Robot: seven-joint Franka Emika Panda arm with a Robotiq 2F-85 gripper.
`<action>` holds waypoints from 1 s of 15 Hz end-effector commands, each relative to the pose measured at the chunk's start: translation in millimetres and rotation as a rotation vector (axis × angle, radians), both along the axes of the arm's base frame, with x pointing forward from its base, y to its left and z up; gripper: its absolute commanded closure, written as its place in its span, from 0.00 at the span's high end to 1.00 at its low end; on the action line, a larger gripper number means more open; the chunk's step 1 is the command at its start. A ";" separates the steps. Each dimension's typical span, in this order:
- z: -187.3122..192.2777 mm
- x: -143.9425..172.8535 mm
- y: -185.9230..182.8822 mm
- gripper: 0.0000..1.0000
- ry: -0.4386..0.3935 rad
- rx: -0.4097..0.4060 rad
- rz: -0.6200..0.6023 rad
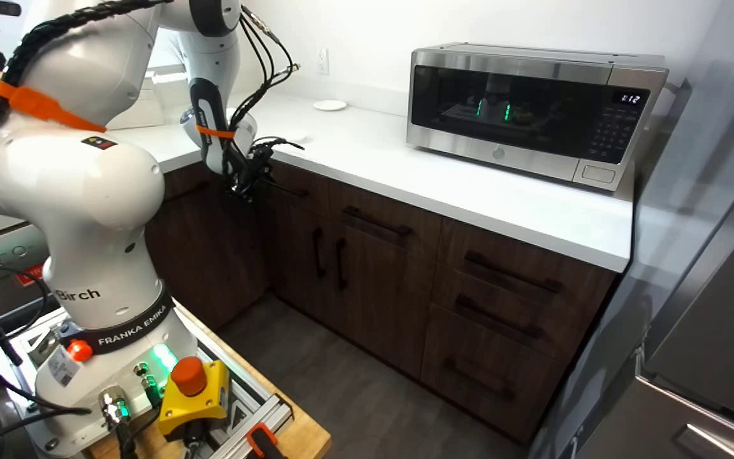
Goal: Open the drawer on the far left
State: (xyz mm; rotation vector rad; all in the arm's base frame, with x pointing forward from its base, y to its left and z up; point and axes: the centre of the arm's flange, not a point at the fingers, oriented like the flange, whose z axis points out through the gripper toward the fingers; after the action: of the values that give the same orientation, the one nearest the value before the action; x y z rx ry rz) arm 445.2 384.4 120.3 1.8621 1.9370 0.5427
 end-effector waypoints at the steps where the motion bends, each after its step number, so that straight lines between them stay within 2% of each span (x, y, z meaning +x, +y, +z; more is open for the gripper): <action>1: -10.7 8.4 5.5 1.00 -0.022 0.022 0.001; 9: -27.1 24.2 8.0 1.00 0.005 0.007 -0.024; 15: -14.3 11.4 3.5 1.00 0.058 -0.010 -0.058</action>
State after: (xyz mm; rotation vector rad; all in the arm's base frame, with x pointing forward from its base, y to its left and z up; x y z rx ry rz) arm 466.1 391.2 107.5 1.9143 1.9082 0.5388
